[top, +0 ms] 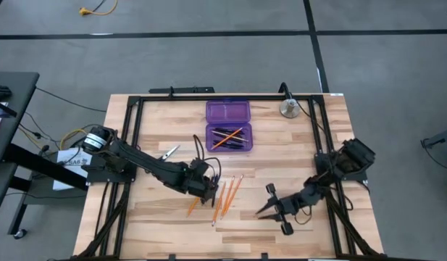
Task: Pick & place school supplies into a supply box
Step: Put the black pen into the the purple supply box
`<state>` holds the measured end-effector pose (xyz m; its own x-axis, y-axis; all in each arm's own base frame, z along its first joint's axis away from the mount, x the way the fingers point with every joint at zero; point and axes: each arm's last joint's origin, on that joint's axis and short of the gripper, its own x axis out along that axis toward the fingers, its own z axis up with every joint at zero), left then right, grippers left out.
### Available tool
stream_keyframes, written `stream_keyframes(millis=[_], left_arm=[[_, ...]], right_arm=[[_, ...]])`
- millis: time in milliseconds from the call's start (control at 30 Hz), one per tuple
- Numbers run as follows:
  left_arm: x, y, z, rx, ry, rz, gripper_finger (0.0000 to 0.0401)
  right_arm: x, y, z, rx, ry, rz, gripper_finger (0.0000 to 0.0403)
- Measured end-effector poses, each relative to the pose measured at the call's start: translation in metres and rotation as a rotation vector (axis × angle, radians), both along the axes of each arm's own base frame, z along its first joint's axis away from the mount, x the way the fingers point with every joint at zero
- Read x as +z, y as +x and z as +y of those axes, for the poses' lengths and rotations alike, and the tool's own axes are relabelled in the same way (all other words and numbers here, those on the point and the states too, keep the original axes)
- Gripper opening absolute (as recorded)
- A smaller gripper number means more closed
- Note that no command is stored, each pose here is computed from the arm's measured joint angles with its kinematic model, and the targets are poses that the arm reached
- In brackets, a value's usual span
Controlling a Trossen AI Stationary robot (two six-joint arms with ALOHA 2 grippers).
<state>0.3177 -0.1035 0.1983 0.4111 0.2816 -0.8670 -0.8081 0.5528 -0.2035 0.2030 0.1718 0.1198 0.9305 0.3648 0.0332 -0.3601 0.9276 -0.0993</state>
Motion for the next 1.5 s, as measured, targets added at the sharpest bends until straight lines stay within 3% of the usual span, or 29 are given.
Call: stream_keyframes(millis=[300,733,1033,1500], left_arm=[[-0.001,-0.005,0.003,0.099,-0.005,0.018,0.0097],[-0.003,-0.012,0.007,0.123,0.047,0.085,0.0097],[-0.023,-0.008,0.009,0.141,0.064,0.172,0.0097],[-0.055,-0.002,0.012,0.138,-0.008,0.312,0.0097]], right_arm=[[-0.002,-0.017,0.019,0.095,-0.014,0.013,0.0072],[-0.002,-0.016,0.017,0.086,-0.016,0.015,0.0072],[-0.006,-0.014,0.016,0.081,-0.029,0.049,0.0072],[-0.006,-0.014,0.016,0.081,-0.033,0.056,0.0072]])
